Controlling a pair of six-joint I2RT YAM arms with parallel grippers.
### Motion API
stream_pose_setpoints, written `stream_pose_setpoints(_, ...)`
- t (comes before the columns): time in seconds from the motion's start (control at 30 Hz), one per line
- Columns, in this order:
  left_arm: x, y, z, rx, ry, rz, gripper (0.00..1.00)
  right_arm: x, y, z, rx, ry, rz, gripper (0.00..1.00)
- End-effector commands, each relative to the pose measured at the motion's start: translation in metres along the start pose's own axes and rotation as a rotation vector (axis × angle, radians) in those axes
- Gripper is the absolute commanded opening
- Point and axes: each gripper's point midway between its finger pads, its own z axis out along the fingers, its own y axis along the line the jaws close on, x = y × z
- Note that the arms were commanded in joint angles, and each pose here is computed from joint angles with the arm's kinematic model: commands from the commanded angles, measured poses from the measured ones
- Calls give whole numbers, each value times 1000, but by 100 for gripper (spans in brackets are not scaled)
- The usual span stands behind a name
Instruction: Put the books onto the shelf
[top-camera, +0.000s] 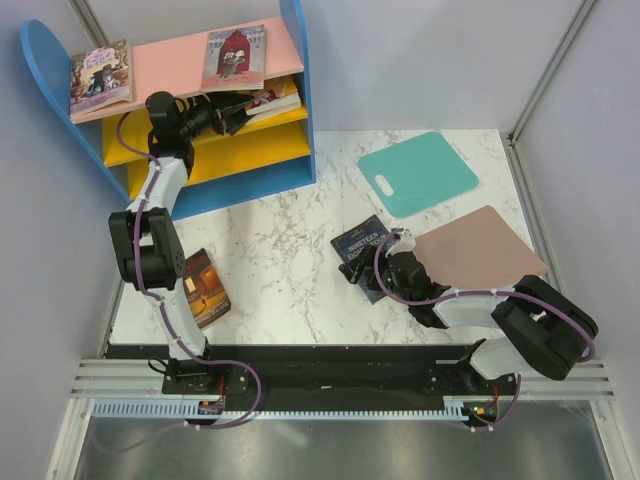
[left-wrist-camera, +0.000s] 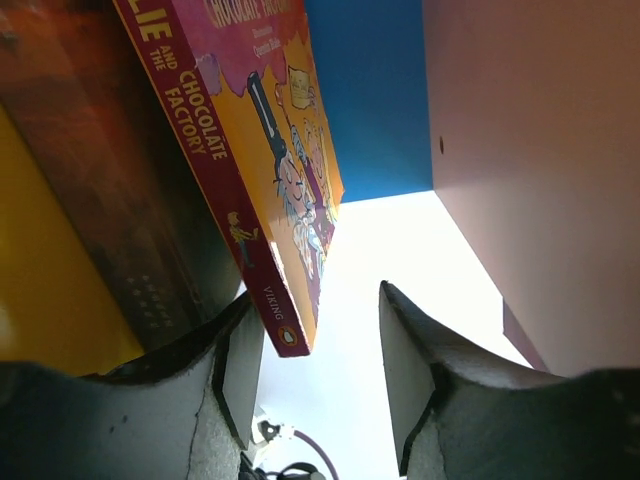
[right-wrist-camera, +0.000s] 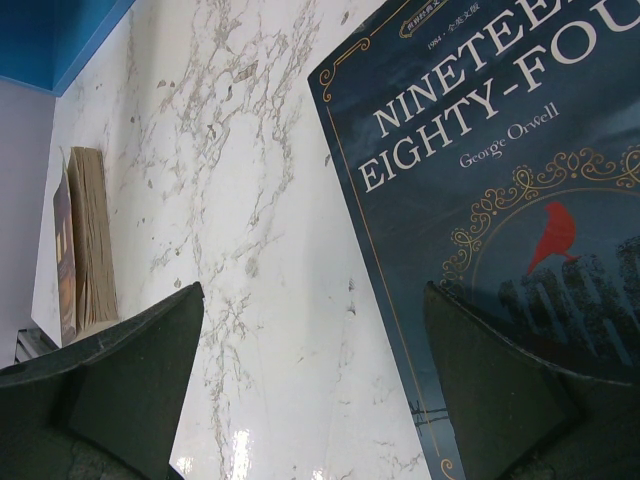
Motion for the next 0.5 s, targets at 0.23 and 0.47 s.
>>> stream_pose_setpoints(0.23,-8,14,-10,-139,-74,123,58,21,-20,-3,69,77,-24,98)
stream_pose_setpoints(0.47,-6,25,-15,-243,-64,134,58,20,-20,-3,68,76,-24,98)
